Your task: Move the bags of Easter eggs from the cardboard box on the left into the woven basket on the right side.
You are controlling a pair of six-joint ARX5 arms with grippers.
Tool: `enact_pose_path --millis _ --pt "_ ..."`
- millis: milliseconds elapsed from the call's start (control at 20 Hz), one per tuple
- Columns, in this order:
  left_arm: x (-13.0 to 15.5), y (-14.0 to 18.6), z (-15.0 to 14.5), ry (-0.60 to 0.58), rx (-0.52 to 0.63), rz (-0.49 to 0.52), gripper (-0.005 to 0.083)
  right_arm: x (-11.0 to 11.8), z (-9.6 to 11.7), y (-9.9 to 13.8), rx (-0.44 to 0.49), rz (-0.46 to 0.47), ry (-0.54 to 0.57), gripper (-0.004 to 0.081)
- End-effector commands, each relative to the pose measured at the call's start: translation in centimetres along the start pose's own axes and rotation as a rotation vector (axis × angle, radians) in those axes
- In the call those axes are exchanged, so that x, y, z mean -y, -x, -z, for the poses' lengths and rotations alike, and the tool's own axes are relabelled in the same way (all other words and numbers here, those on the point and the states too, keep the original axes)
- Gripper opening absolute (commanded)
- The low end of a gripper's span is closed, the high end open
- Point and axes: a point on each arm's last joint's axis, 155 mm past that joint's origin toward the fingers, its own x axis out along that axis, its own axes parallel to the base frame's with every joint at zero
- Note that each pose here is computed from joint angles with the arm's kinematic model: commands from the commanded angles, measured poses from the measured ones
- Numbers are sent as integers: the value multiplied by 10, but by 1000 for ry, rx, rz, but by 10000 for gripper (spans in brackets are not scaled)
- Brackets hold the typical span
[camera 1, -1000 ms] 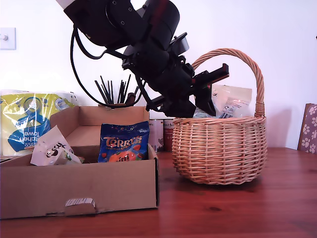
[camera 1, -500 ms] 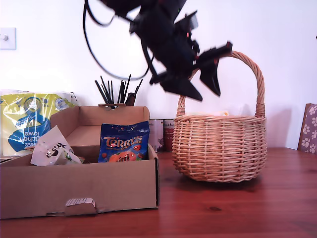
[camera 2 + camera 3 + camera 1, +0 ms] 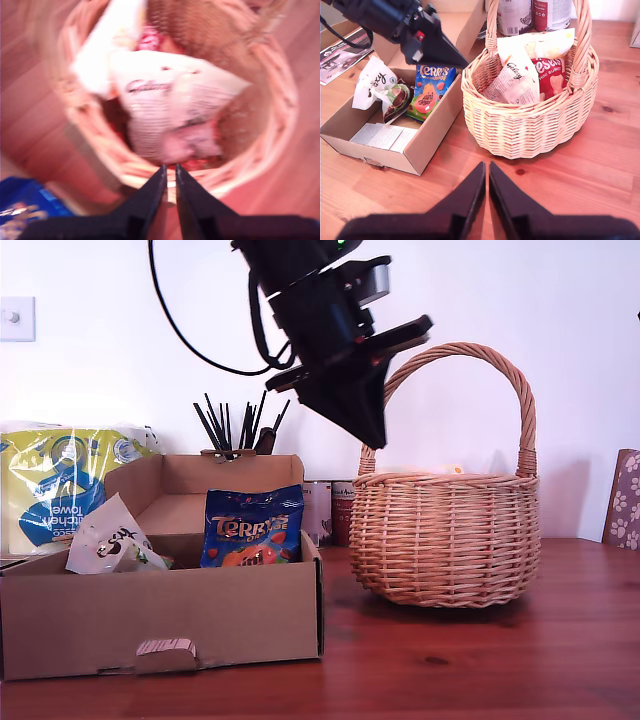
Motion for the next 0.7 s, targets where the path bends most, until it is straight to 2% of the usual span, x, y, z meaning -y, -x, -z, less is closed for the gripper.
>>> enact_pose_path --millis 0,150,300,450,650 --pt "-5 16 -5 0 29 -5 -24 0 -1 -1 -2 -1 -1 -12" --pt "-11 39 -15 -20 75 -7 -24 0 1 -3 -13 -1 -4 -12" --pt "-24 60 -12 -7 114 -11 -24 1 2 -7 -25 -1 -7 -12" --pt "-48 78 11 32 146 -41 -24 2 4 -9 -33 0 -9 -12" --pt "-97 102 67 127 152 -129 -24 2 4 -9 -34 0 -9 -12"
